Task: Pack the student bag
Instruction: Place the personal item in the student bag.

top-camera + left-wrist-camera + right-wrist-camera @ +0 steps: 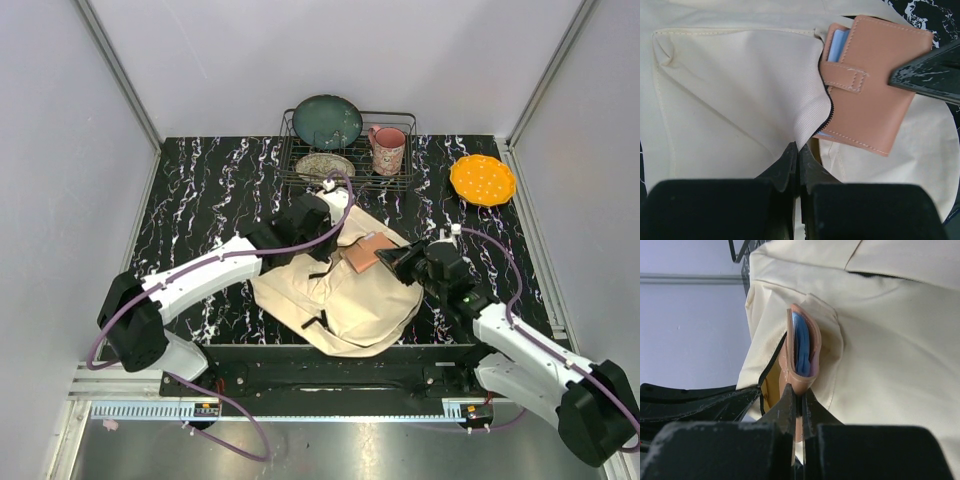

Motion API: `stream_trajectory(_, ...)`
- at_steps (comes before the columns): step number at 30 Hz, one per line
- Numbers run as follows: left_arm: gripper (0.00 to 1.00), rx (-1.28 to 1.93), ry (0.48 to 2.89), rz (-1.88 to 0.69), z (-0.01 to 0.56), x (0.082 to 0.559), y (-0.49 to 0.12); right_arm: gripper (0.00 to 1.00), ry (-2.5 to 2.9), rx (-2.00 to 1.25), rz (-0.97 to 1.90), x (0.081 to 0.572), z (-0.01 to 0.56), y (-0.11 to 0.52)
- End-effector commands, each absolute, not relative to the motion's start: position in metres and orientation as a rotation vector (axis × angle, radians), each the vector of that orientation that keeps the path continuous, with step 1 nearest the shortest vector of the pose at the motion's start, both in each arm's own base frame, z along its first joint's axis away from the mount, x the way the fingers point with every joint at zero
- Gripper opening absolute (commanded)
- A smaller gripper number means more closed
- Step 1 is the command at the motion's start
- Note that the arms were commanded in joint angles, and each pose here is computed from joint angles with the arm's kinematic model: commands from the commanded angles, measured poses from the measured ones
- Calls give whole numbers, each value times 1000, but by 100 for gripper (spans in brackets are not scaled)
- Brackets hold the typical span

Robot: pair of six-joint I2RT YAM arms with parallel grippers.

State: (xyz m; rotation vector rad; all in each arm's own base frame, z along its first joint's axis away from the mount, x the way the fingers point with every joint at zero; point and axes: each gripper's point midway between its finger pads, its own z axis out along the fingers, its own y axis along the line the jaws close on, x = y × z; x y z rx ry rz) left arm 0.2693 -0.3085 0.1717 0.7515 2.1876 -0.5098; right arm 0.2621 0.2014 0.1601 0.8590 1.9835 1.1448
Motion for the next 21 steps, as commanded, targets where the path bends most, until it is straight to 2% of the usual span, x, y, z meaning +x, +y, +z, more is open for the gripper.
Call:
stream_trajectory(1, 0, 717, 1976, -693, 242, 274, -349, 0, 1911, 774, 1353, 263, 191, 227)
stream_trajectory(14, 0, 540, 2043, -692, 246, 289, -356, 0, 1949, 912, 1348, 235, 158, 227)
stream_trajectory(21, 0, 598, 2029, -732, 247, 280, -362, 0, 2014, 776, 1407, 242, 164, 257)
